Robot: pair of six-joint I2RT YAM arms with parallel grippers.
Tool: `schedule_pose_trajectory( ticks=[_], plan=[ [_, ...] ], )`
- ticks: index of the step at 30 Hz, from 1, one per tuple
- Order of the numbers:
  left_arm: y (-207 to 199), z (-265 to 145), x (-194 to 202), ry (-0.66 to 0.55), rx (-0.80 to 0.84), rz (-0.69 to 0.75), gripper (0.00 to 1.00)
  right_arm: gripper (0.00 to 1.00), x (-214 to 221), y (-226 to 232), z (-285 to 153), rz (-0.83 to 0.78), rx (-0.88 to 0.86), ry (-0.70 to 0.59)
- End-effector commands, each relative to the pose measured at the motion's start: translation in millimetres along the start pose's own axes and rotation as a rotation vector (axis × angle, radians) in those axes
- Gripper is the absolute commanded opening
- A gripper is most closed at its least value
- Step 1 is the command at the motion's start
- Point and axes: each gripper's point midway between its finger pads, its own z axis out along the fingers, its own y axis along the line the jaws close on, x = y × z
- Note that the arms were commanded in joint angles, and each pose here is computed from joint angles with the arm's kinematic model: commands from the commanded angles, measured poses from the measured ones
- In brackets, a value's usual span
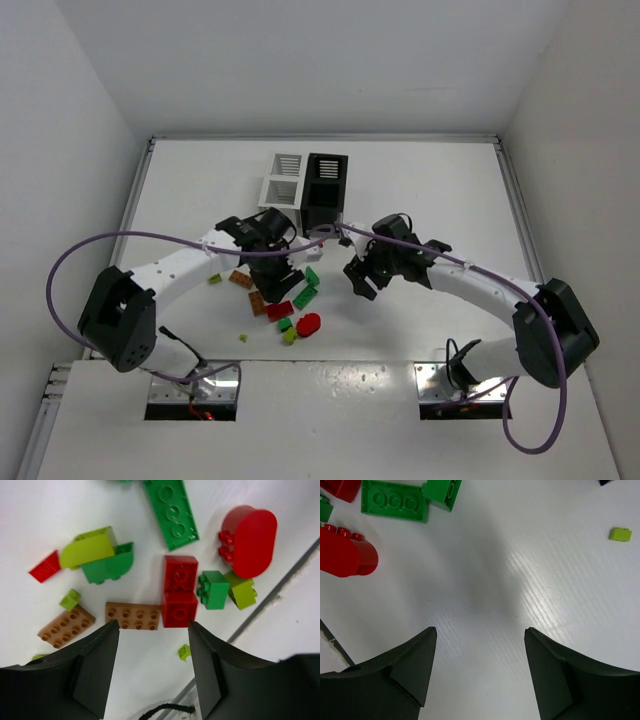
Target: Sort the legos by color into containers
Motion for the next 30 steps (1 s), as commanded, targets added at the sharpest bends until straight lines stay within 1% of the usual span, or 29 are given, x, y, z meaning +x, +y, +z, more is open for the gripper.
schedule_pose_trajectory(
  ticks=[1, 2, 3, 5, 8, 11, 19, 26, 30],
  plan=[
    [-11, -2, 11, 0.082, 0.033, 0.047, 0.63, 0.71, -5, -3, -4, 0.019, 0.003, -0.026],
    [-14, 2, 12, 0.096, 0.041, 0.056, 0.65, 0.71, -5, -3, -4, 0.019, 0.002, -0.026],
    [-13, 3, 18, 0.127, 0.044, 0.068, 0.65, 0.71, -5, -3, -4, 0.019, 0.002, -0.026],
    [-17, 8, 23, 0.150, 0.056, 0.085, 0.65, 0.71, -11, -2, -5, 0.016, -0.004, -0.039],
    [-18, 9, 21, 0.143, 0.056, 0.096, 0.65, 0.71, -8, -3, -5, 0.025, -0.009, -0.033],
    [-22, 17, 27, 0.187, 0.086, 0.103, 0.65, 0.71, -11, -2, -4, 0.025, -0.018, -0.035],
    [-24, 28, 32, 0.227, 0.105, 0.112, 0.65, 0.71, -11, -1, -4, 0.027, -0.029, -0.030],
    [-23, 37, 30, 0.228, 0.115, 0.110, 0.66, 0.71, -9, 0, -2, 0.030, -0.032, -0.021],
    [-26, 45, 32, 0.241, 0.145, 0.102, 0.56, 0.71, -11, -1, -1, 0.030, -0.032, -0.021]
  ],
)
